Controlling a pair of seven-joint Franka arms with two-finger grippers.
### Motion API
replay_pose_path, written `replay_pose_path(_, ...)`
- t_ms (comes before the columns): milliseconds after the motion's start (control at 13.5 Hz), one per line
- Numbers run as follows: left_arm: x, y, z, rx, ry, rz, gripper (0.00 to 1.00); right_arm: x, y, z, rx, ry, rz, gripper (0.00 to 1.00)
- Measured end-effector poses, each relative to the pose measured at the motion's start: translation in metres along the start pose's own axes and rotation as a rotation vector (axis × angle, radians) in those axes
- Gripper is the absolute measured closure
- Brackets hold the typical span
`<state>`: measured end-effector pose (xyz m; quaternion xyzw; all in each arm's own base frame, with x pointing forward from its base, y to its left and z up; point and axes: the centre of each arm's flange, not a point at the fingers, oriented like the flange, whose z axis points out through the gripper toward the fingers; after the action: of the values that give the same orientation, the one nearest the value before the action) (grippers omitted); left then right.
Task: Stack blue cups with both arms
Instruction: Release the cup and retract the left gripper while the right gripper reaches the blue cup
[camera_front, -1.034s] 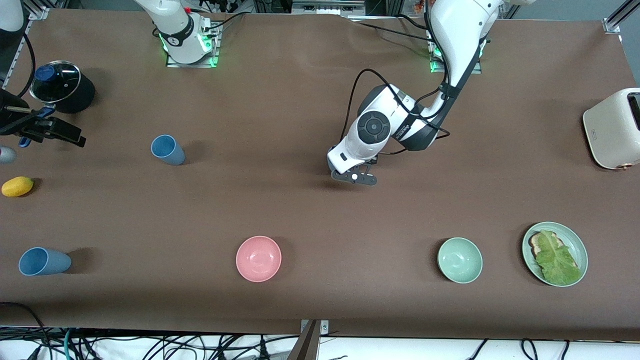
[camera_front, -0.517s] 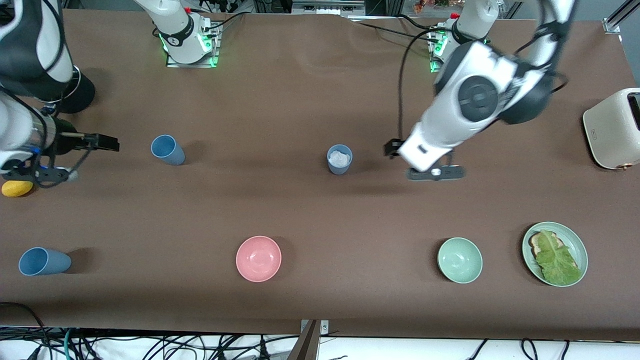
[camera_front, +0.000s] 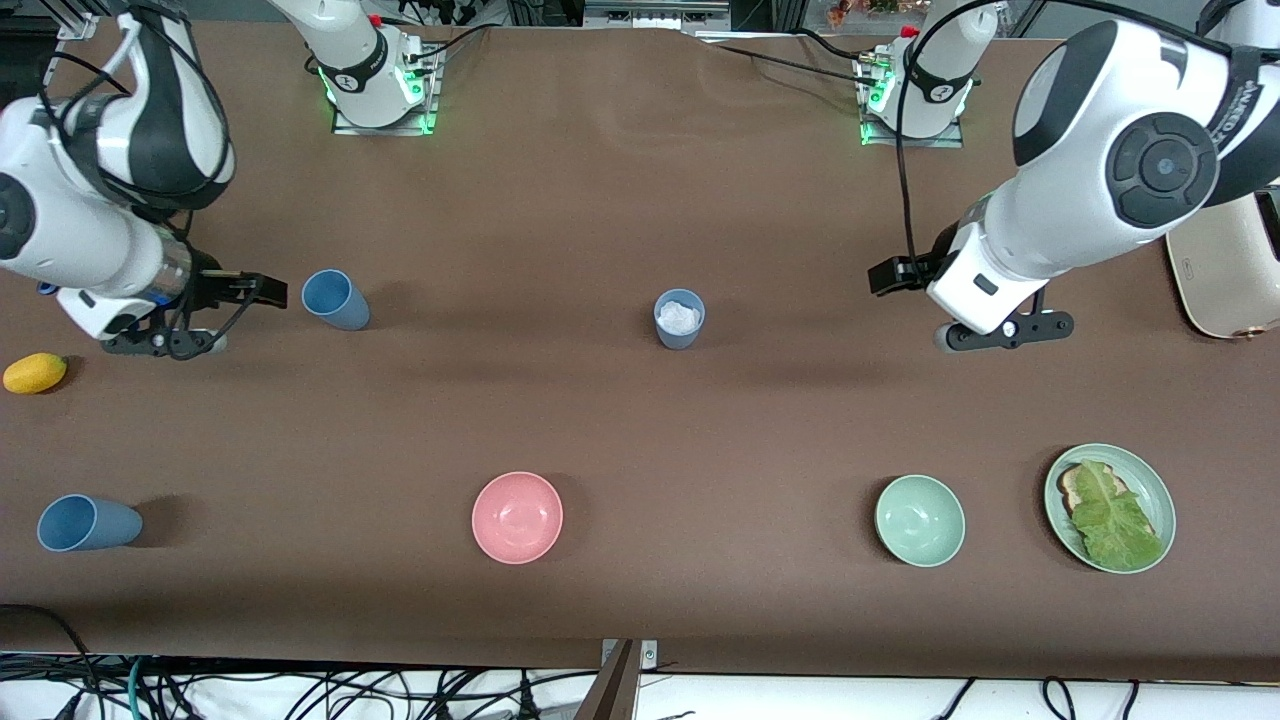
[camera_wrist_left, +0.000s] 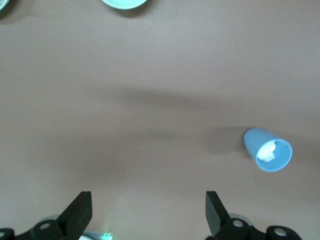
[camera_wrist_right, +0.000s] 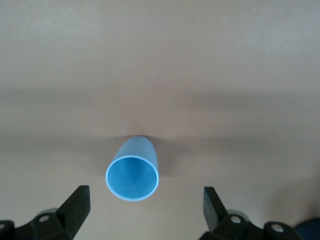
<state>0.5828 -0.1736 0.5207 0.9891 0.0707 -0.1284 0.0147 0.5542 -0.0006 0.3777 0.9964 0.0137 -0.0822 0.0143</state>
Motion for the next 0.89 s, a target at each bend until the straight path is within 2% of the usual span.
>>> replay_pose_path(221, -0.016, -0.034, -0.035, -0.006, 0.024, 0.091, 0.0, -0.01, -0.001, 0.046, -0.006, 0.044, -0.053, 0.0)
replay_pose_path(443, -0.029, -0.106, -0.074, -0.025, 0.092, 0.147, 0.0, -0.015, -0.001, 0.071, -0.009, 0.052, -0.101, 0.0)
replay_pose_path(591, -0.03, -0.144, -0.071, -0.021, 0.131, 0.147, 0.0, -0.012, 0.001, 0.081, -0.009, 0.051, -0.133, 0.0)
replay_pose_path(886, -0.029, -0.151, -0.063, 0.147, 0.211, 0.199, 0.0, -0.008, 0.003, 0.105, -0.015, 0.032, -0.159, 0.0)
